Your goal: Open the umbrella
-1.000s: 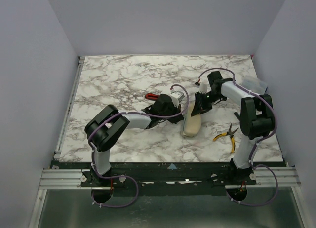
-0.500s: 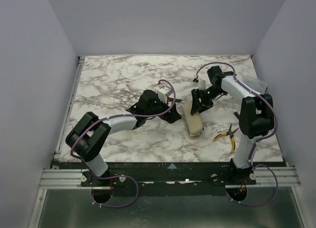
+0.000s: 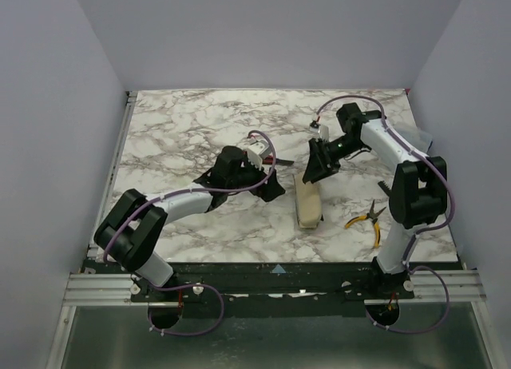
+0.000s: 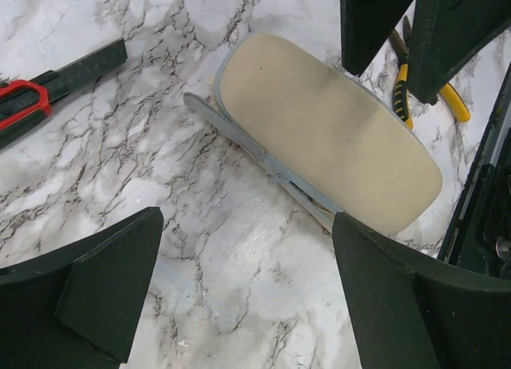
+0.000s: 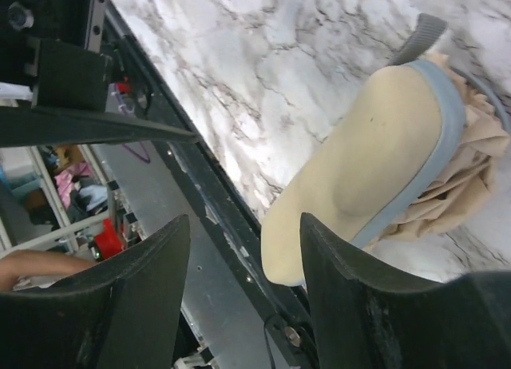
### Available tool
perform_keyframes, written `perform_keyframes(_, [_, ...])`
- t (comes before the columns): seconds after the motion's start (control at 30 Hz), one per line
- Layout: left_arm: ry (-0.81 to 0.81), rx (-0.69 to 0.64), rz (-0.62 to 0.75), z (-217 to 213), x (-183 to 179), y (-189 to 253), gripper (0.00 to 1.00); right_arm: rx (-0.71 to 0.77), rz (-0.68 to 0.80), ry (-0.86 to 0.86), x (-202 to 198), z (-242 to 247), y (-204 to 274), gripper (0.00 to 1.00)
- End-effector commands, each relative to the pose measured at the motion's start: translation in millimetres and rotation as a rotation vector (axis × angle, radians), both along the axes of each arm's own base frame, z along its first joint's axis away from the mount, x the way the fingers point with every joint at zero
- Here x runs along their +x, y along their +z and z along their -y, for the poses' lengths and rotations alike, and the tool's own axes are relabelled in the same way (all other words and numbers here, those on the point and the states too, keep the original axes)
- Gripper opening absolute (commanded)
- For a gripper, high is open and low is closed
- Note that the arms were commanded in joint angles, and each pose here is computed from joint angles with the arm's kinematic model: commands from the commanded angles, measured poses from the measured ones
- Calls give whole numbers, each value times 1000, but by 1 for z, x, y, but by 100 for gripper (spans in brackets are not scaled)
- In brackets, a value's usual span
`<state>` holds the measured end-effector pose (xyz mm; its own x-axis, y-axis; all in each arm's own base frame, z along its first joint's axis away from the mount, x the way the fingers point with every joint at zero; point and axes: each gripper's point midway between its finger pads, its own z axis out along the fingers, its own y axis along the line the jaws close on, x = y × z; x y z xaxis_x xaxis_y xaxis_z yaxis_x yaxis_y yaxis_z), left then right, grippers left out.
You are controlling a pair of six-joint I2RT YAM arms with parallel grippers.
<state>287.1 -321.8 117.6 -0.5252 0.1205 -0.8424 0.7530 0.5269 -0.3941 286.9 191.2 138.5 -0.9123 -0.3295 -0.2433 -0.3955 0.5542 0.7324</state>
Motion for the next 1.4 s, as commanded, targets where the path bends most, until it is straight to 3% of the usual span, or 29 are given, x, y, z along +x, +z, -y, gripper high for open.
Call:
perform_keyframes(0.0, [-16,-15,15,-6,1,13,90,96,-31,41,-9,-23,12,60])
perform_keyframes(0.13, [-37,-16,64,-9,-3,22,89,103,-18,50,-1,-28,13,59])
perform_keyframes(0.2, [-55,-15,94,-11,-6,25,87,101,57,43,7,-23,27,54])
perform_keyframes(0.33, [-90,-9,151,-13,-11,28,82,18,154,-161,34,14,35,39])
perform_keyframes(0.47, [-85,3,177,-12,-6,28,79,-121,39,-368,35,72,0,21])
perform_keyframes(0.57, [-80,1,175,-10,-2,29,79,-217,-66,-404,14,94,-34,15])
perform_keyframes(0.67, [-75,-1,163,-8,1,28,78,-219,-137,-395,-5,90,-53,15])
perform_keyframes(0.83, [-67,3,153,-8,3,25,78,-217,-150,-341,-14,74,-58,19])
perform_keyframes(1.03, [-45,3,136,-8,5,21,78,-198,-125,-292,-14,43,-52,38])
perform_keyframes(1.2, [-39,3,133,-8,6,22,78,-219,-89,-259,-8,21,-53,44])
perform_keyframes(1.37, [-30,15,135,-11,5,19,78,-307,-39,-276,5,13,-54,61])
